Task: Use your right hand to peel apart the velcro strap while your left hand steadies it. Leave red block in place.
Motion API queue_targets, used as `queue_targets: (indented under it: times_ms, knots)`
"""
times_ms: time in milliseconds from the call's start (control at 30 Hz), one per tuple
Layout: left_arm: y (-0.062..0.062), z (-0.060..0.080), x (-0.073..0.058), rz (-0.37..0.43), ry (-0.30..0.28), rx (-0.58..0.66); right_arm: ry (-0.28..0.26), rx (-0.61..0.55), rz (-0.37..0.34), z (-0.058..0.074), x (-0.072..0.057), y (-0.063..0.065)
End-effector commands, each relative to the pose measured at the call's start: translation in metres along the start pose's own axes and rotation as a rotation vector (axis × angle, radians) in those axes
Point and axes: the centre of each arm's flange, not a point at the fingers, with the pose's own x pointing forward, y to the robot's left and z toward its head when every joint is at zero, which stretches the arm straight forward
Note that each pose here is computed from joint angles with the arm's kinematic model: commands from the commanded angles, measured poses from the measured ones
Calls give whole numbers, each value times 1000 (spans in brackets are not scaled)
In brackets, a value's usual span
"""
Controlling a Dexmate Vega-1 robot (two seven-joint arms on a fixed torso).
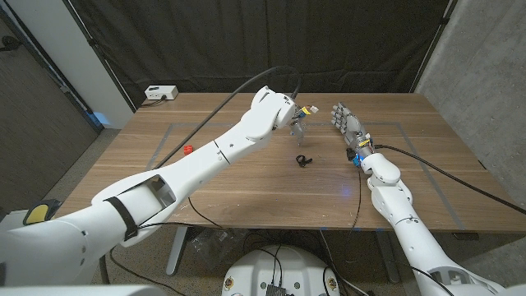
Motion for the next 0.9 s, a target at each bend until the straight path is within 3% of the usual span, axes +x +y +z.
queue_targets:
  times_ms: [33,900]
  knots:
    - [-6,20,14,-17,11,67,-6,12,0,-6,-2,0]
    - [-19,43,30,-56,20,133,-4,28,-10,-14,-9,-9]
